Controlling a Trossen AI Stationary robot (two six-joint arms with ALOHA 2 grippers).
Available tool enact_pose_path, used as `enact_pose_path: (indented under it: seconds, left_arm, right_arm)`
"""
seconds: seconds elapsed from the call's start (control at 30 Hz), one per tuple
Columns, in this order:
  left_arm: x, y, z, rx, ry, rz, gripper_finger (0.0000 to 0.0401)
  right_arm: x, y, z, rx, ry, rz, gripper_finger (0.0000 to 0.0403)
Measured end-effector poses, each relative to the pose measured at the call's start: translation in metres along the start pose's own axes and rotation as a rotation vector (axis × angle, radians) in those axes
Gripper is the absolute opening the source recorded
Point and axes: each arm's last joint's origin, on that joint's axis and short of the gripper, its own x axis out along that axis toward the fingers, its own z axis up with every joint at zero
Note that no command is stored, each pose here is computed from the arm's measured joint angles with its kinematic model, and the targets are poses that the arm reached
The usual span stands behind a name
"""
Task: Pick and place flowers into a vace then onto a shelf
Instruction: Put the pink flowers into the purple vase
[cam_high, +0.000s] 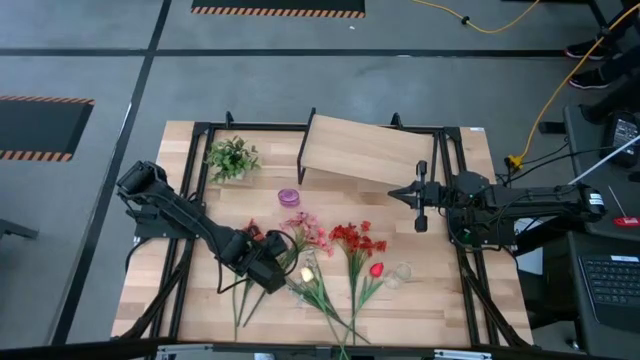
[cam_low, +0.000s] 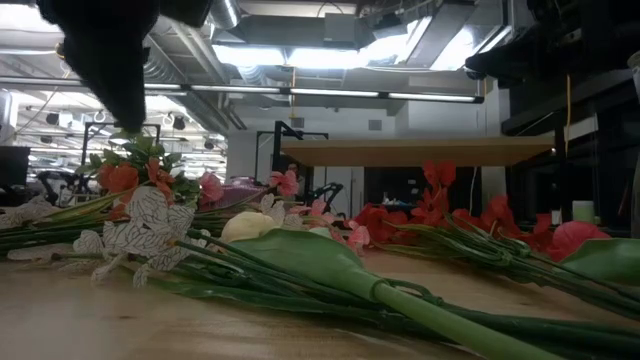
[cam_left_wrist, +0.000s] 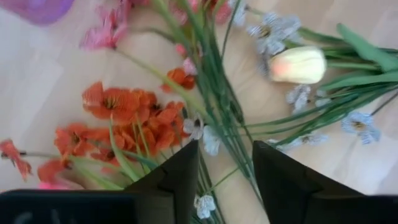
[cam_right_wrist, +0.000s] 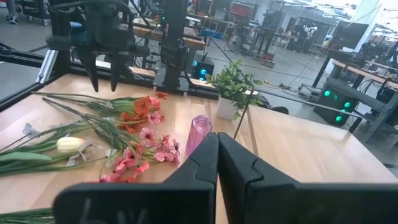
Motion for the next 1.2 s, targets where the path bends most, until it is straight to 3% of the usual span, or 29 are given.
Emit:
enact_pose_path:
  seconds: [0.2,0.43,0.83,1.2]
  left_arm:
    - [0.004,0.001,-0.003,-0.083,0.026,-0.012,0.0173]
    - [0.006,-0.004,-0.001,-0.095,0.011,-0.047,0.0173]
    - [0.046,-0.02,-0.012,-0.112,0.188,-0.042,0.0171]
    - [0.065,-0.023,-0.017,-0.104,0.222,0.001,0.0171]
  right_arm:
    - [0.0,0.0,0.0,-0.001,0.0,0.0,0.0012]
    - [0.0,0.0,0.0,-0.001,0.002,0.001,0.0012]
    - [0.0,0.0,-0.001,-0.001,0.006,0.001,0.0012]
    - [0.0,0.0,0.0,-0.001,0.0,0.0,0.0012]
